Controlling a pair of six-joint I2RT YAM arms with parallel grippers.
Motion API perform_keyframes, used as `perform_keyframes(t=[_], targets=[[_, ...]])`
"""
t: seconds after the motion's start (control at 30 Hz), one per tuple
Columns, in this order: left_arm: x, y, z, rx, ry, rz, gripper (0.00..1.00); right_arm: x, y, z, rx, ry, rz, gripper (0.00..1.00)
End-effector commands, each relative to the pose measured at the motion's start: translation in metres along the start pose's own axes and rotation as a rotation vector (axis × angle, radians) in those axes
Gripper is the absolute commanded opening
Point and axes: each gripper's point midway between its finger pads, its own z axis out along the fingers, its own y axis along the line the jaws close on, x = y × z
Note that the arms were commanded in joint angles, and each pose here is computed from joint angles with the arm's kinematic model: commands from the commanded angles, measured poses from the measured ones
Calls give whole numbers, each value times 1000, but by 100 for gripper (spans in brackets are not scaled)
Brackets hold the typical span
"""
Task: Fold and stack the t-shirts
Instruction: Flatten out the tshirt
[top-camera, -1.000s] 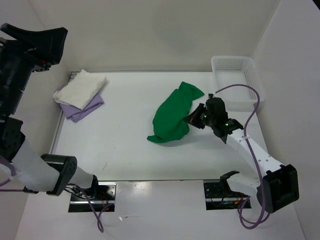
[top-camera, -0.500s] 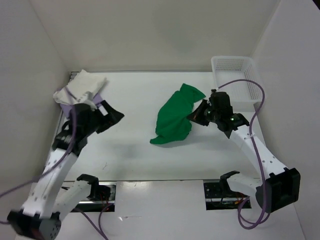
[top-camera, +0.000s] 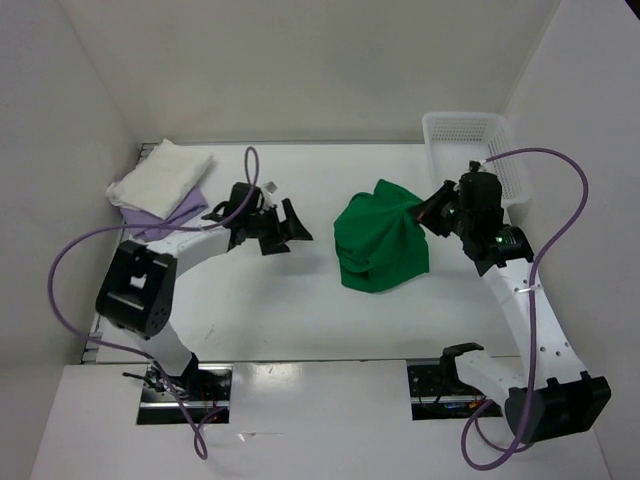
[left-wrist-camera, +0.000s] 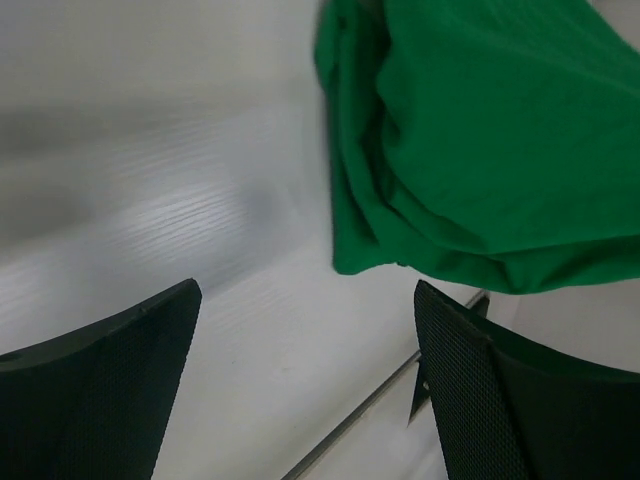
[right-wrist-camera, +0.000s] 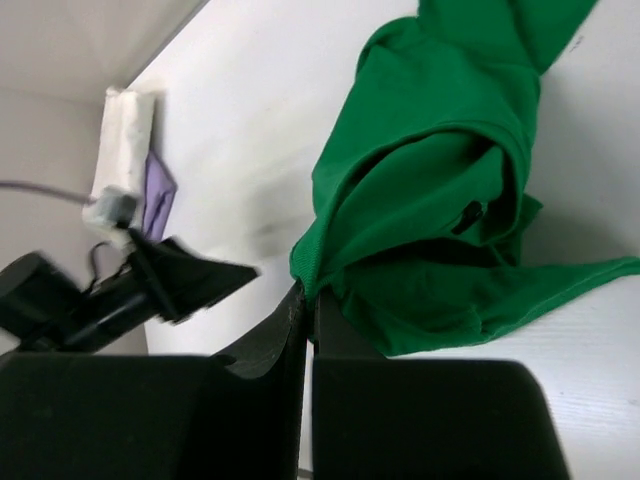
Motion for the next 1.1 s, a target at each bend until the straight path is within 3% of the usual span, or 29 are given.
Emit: perform_keyframes(t=[0.0,0.13,0.17,0.2,0.23,0.37,0.47,0.53,0.67,0.83,0.93,0.97,1.0,1.07], targets=[[8,-56,28,228,71,85,93,-10,26,-3,-100,-8,9,0],[32,-74,57,258,166,91,87,-31,61,-3,-176,-15,-6,0],[39,-68,61,226,184,64,83,-36,66,-5,-185,-25,-17,0],[36,-63,64,189,160,42,68,-47,75,-10,-200,-55,-21,0],[38,-58,62,169,154,17,64,-52,77,-6,-194,-63,-31,0],[38,-54,46,147,85,-19,61,-76,82,-2,-184,-109,-44,0],[49,-63,52,171,126,-2,52,-88,85,3,-224,-102,-37,0],[70,-59,70,137,204,24,52,-93,93,0,-244,-107,-43,0],[79,-62,94,118,206,53,61,-104,102,-4,-265,-126,-47,0],[88,-64,124,91,244,63,62,-103,108,-5,-296,-109,-54,0],[90,-50,138,30,243,64,42,-105,113,-6,-316,-117,-60,0],[86,-51,138,21,229,65,33,-105,113,-6,-316,-117,-60,0],[81,-46,143,-12,203,53,14,-105,113,-7,-317,-115,-51,0],[68,-32,143,-61,170,20,1,-105,116,-8,-331,-115,-56,0]])
